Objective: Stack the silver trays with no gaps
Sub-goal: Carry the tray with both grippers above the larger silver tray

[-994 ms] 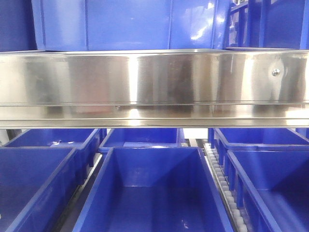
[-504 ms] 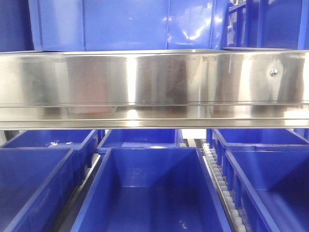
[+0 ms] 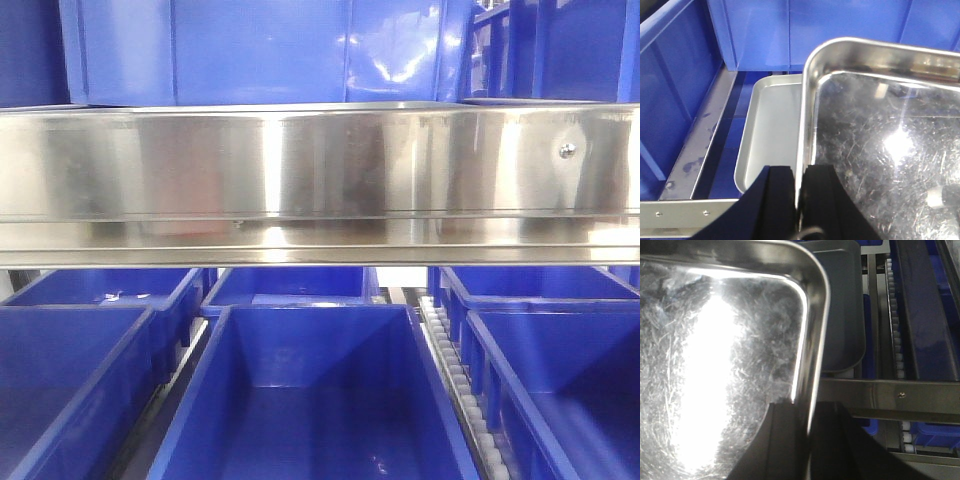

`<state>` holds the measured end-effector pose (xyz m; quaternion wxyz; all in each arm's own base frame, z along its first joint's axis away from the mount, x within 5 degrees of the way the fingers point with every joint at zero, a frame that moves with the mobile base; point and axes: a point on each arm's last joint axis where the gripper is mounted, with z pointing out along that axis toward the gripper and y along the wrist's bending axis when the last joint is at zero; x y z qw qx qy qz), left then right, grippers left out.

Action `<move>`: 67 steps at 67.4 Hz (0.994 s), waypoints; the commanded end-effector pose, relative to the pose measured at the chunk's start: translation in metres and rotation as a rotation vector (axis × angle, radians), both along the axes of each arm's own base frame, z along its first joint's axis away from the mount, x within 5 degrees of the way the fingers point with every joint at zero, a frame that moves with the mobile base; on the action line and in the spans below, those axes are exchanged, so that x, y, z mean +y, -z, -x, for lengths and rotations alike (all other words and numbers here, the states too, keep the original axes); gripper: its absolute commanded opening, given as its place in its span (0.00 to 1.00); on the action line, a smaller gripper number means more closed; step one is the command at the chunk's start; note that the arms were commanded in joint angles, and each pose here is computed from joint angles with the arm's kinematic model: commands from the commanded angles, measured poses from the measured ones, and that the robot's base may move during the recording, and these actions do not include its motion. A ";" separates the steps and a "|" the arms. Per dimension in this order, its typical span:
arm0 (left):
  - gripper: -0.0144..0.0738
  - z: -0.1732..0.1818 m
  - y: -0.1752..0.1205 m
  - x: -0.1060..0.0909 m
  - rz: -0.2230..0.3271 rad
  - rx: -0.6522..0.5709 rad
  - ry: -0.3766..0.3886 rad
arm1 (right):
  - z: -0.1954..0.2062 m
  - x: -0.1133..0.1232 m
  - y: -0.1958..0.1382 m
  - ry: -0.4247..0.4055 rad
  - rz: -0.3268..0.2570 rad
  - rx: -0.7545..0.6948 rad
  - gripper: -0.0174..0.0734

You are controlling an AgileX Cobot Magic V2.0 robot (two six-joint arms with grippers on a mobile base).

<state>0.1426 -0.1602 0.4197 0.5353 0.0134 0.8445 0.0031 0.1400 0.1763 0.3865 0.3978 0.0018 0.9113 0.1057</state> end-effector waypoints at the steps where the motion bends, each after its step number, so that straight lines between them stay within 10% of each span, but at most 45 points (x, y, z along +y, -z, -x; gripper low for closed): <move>1: 0.15 -0.001 -0.001 -0.011 0.040 -0.027 0.075 | 0.002 0.013 -0.011 -0.118 -0.118 -0.072 0.19; 24: 0.15 -0.002 0.006 -0.010 0.045 0.065 0.087 | -0.001 0.016 -0.019 -0.125 -0.123 -0.090 0.19; 67: 0.15 -0.086 0.009 0.040 0.234 0.164 0.168 | -0.115 0.023 -0.022 -0.017 -0.103 -0.061 0.19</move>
